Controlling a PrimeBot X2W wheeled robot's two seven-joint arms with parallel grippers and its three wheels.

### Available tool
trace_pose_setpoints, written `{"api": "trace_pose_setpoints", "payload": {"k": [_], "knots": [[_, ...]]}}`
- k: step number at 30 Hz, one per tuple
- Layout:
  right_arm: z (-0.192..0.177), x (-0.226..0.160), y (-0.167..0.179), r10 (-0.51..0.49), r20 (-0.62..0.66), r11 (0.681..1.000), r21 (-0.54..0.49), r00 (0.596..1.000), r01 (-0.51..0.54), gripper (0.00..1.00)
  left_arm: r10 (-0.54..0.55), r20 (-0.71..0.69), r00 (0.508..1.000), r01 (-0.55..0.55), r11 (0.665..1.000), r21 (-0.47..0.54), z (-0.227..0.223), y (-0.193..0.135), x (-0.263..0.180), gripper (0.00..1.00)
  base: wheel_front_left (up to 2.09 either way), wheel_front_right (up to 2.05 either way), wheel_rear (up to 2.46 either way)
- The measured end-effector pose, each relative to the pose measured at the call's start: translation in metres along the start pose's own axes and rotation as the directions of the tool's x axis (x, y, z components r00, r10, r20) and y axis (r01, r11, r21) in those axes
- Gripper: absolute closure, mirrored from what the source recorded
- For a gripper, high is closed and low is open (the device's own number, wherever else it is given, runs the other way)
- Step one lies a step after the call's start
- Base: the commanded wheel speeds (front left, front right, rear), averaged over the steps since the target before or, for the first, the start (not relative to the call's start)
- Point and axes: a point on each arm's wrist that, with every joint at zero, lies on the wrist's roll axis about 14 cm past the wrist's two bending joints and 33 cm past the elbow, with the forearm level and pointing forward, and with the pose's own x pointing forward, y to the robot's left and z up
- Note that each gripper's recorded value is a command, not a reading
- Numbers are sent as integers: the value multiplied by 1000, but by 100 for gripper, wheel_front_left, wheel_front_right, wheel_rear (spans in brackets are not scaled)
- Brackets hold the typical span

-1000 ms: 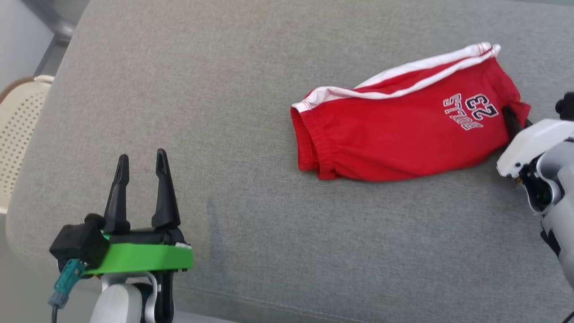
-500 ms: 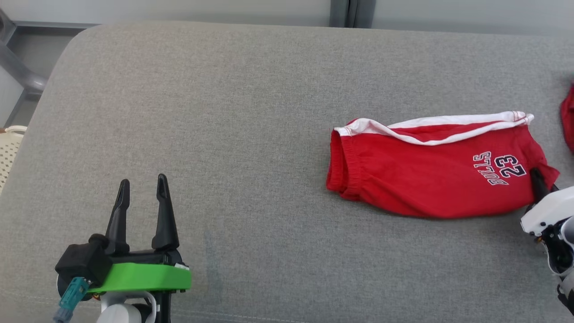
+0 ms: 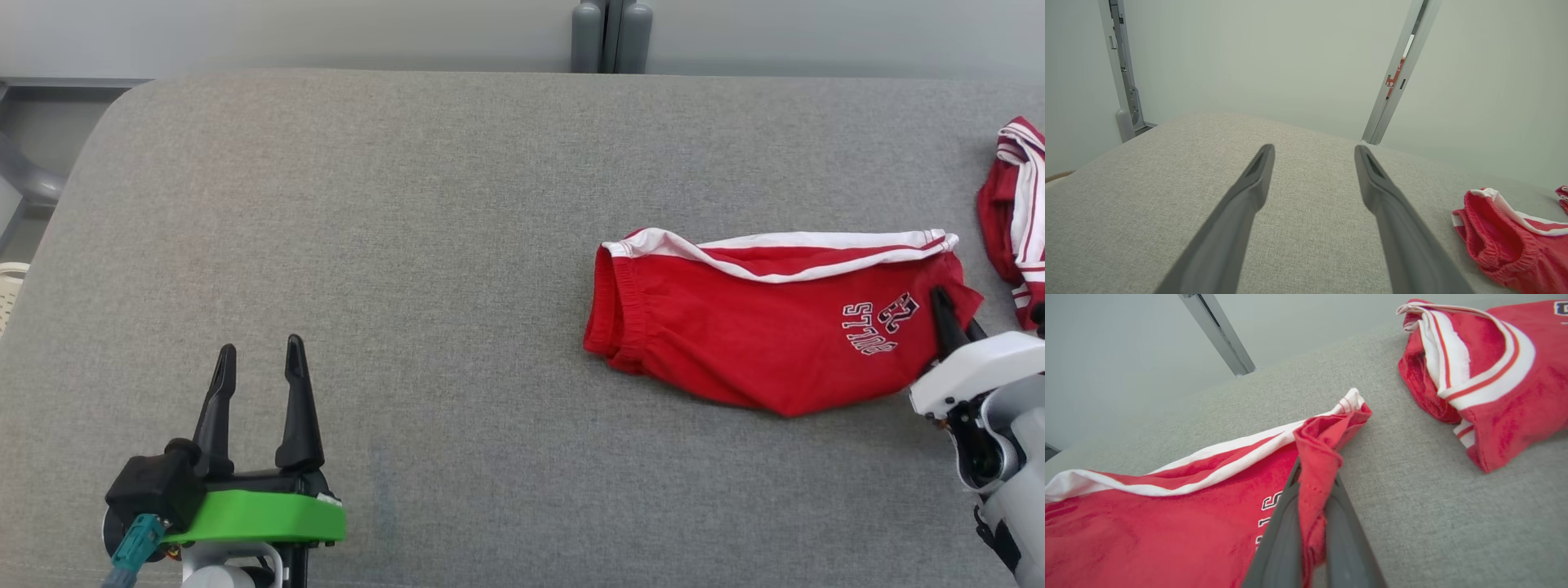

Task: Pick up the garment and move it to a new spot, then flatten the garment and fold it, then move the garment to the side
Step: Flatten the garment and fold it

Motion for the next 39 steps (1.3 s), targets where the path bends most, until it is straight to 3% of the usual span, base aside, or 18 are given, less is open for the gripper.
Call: {"api": "trace_pose_setpoints", "payload": {"k": [6,13,22,31,32,33,34,39], "knots": [[27,8,57,150,88,988,-40,985,-147,100,-7,8,1000,7,1000,-3,3,-2,-3,0,0,0,0],[36,4,142,358,123,933,-77,925,-351,100,14,19,1000,-14,1000,-3,8,5,-11,0,0,0,0],[-2,-13,234,549,23,834,-85,836,-545,100,40,10,999,-40,999,-13,6,12,-18,0,0,0,0],[-63,-25,255,576,-99,813,-38,811,-582,100,77,-9,997,-77,997,-21,1,20,-22,0,0,0,0],[-67,-25,256,579,-102,810,-39,809,-585,79,79,-11,997,-79,997,-20,0,21,-23,0,0,0,0],[-69,-26,257,582,-101,808,-40,807,-588,34,81,-12,997,-81,996,-20,0,21,-23,0,0,0,0],[-70,-27,258,584,-99,807,-40,806,-589,0,83,-12,996,-83,996,-20,0,22,-23,0,0,0,0],[-54,-25,249,568,-33,822,-41,823,-569,0,78,-7,997,-78,997,-24,1,20,-23,0,0,0,0]]}}
